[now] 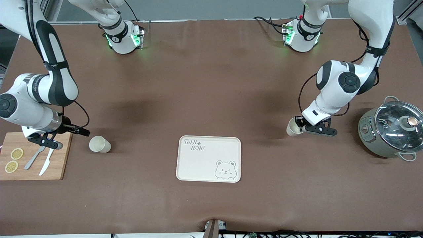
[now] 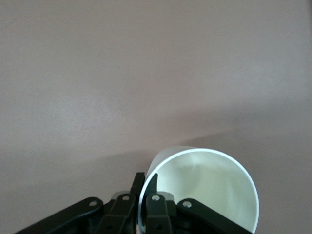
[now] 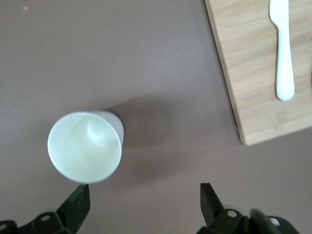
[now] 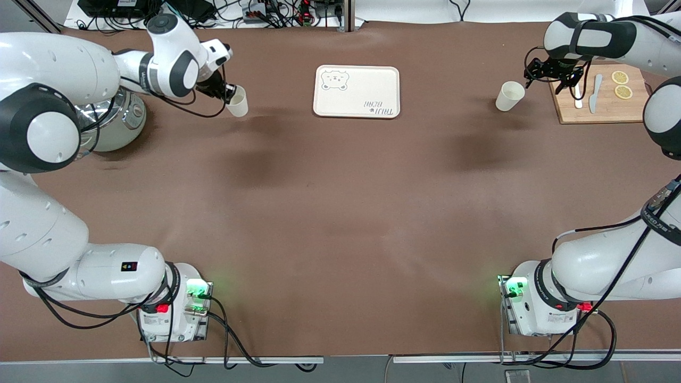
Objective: Place white IKEA cup upright on tray with both arms
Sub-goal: 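Carry the cup to the tray with the left gripper while the right gripper lowers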
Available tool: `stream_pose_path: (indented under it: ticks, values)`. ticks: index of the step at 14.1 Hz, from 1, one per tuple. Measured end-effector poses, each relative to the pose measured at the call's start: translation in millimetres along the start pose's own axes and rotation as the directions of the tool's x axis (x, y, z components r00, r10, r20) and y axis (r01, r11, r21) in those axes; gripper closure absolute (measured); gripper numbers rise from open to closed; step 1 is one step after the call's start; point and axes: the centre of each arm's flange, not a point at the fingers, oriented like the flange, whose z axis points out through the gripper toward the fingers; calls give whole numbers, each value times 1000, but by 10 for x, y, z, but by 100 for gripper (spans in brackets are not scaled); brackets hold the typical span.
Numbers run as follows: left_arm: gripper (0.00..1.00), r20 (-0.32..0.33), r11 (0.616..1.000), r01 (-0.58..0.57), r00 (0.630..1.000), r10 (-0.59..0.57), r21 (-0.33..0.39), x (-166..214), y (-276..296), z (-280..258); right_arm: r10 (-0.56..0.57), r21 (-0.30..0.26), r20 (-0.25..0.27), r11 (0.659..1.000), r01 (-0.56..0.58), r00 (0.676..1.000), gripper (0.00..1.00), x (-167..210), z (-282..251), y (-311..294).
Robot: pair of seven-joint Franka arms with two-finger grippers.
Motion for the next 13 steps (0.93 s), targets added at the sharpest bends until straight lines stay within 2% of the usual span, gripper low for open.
stream_pose_path:
  ticks: [2, 10, 11, 13]
  values:
    - [95, 4, 1000, 25, 1000, -25, -7, 104, 215, -76, 3, 4, -24, 1000, -3, 1000, 0, 47, 143, -20]
    - [95, 59, 989, 139, 989, -137, -43, 795, 1444, -485, 0, 15, -46, 1000, 1, 999, 2, 87, 417, -148]
    - [95, 62, 988, 146, 988, -143, -47, 857, 1536, -479, 2, 14, -43, 1000, -1, 999, 5, 86, 477, -156]
    - [95, 65, 985, 162, 985, -158, -54, 956, 1713, -397, 12, 14, -40, 1000, -12, 999, 29, 81, 533, -198]
